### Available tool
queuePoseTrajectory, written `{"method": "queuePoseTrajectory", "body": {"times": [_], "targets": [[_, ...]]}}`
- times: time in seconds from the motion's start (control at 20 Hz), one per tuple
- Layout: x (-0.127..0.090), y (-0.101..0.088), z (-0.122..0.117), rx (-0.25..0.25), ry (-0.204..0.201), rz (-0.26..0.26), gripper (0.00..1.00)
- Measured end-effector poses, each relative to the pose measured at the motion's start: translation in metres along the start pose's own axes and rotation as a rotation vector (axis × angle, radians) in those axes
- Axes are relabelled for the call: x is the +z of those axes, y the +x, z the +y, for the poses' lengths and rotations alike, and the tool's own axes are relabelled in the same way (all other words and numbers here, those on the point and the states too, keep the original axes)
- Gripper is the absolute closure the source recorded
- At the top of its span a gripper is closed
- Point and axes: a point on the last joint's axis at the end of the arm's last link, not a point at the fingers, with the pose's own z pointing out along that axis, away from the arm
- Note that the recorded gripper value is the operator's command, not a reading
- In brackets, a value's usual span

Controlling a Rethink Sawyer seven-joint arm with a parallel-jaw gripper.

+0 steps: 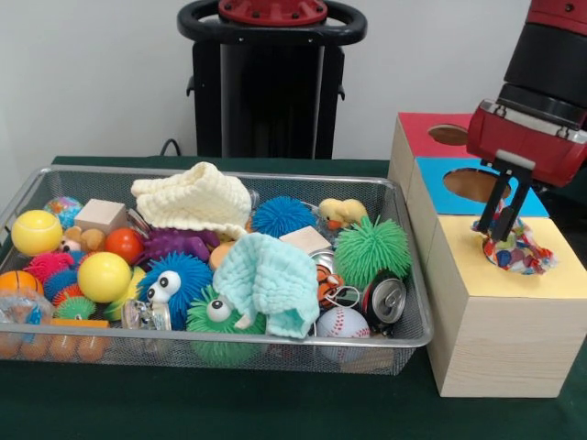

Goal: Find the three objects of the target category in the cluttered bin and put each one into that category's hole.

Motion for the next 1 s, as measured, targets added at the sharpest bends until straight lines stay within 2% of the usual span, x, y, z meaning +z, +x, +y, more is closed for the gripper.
{"method": "queuePoseTrajectory", "body": {"times": [0.45, 1.0], "targets": [[0.008, 0.017, 0.01, -0.001, -0.006, 0.008, 1.0], [0.003, 0.013, 0.021, 0.067, -0.04, 0.025, 1.0]]}}
